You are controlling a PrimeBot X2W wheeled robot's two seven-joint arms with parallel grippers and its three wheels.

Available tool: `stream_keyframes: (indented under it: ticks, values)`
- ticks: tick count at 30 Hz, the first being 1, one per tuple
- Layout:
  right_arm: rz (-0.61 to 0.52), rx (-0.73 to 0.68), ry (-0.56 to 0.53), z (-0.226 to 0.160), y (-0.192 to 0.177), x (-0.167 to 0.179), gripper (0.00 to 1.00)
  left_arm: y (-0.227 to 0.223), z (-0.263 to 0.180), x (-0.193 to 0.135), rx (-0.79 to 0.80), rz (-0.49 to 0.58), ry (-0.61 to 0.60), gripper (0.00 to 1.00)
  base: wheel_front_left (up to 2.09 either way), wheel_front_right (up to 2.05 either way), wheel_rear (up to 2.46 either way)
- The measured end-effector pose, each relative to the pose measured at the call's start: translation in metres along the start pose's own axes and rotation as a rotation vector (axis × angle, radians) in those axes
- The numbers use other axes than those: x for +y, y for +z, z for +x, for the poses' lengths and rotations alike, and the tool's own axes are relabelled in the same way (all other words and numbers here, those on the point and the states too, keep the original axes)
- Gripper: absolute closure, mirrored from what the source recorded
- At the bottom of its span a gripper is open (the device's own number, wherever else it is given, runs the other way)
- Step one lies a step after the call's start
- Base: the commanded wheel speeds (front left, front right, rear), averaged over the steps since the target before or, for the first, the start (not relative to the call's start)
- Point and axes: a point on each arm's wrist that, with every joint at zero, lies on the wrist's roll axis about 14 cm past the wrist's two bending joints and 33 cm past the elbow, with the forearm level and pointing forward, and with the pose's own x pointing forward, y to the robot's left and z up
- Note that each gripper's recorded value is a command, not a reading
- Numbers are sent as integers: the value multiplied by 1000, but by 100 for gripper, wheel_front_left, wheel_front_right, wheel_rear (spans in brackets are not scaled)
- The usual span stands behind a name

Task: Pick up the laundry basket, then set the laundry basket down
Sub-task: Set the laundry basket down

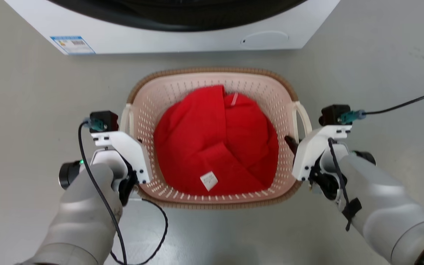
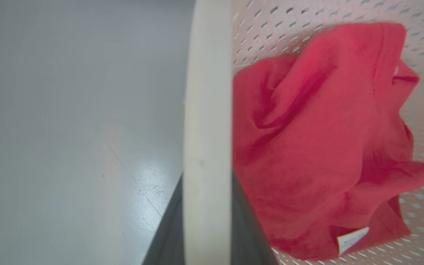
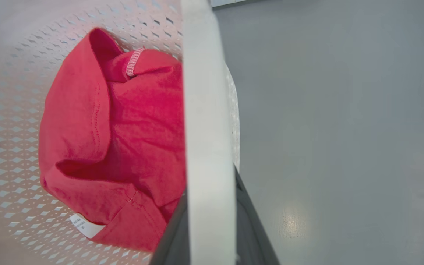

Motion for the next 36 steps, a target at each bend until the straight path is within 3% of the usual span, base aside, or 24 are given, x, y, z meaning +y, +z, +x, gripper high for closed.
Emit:
stream_keyframes:
  ticks: [36]
  values:
    - [-23,-31,19,91,25,-24,100,8,90,21,-9,12,36,100,0,0,0]
